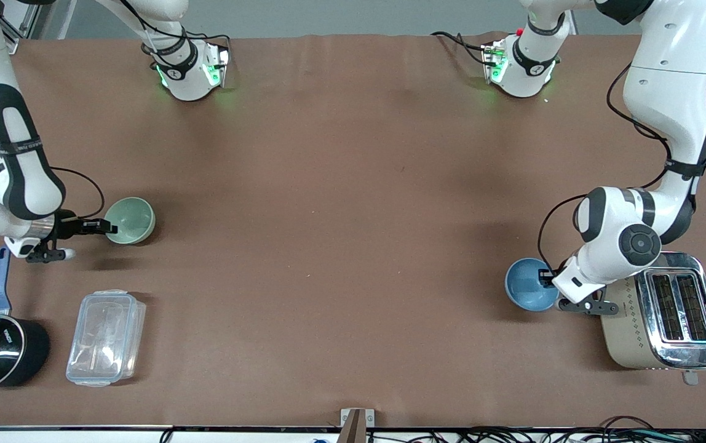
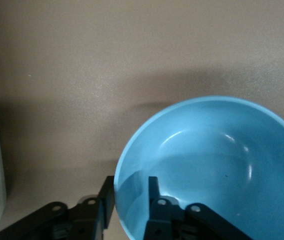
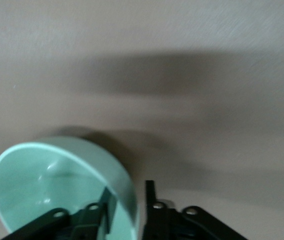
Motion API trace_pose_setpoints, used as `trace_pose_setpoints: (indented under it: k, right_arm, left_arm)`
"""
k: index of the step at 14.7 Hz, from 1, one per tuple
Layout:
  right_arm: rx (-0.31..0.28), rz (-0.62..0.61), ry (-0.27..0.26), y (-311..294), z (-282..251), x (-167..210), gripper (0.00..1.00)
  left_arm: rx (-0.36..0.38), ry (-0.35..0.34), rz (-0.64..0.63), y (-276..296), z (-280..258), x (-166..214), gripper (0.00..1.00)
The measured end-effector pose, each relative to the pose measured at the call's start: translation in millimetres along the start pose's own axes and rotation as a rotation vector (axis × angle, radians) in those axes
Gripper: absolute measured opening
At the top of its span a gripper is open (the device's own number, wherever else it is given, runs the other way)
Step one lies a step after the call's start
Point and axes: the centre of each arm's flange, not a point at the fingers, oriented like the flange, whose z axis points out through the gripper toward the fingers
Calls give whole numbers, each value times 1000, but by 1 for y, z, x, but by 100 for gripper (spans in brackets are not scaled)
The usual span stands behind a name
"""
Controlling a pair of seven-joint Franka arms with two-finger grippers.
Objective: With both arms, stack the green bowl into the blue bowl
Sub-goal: 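Grasp the blue bowl rim with the left gripper while the right grasps green, then slide the blue bowl with the left gripper toward the green bowl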
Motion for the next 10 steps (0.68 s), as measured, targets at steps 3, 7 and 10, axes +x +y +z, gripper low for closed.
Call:
trace_pose_setpoints:
  k: [3, 7, 10]
  right_arm:
    - [20, -13, -24, -9, -4, 0, 4]
    - [15, -6, 8, -39, -65, 1, 4]
    - [4, 40, 46, -78, -138, -4, 4]
  left_arm:
    - [-4, 19, -15, 5, -9, 5, 5]
    - [-48, 26, -56, 56, -25, 7, 5]
    - [-108, 11, -89, 127, -47, 1, 5]
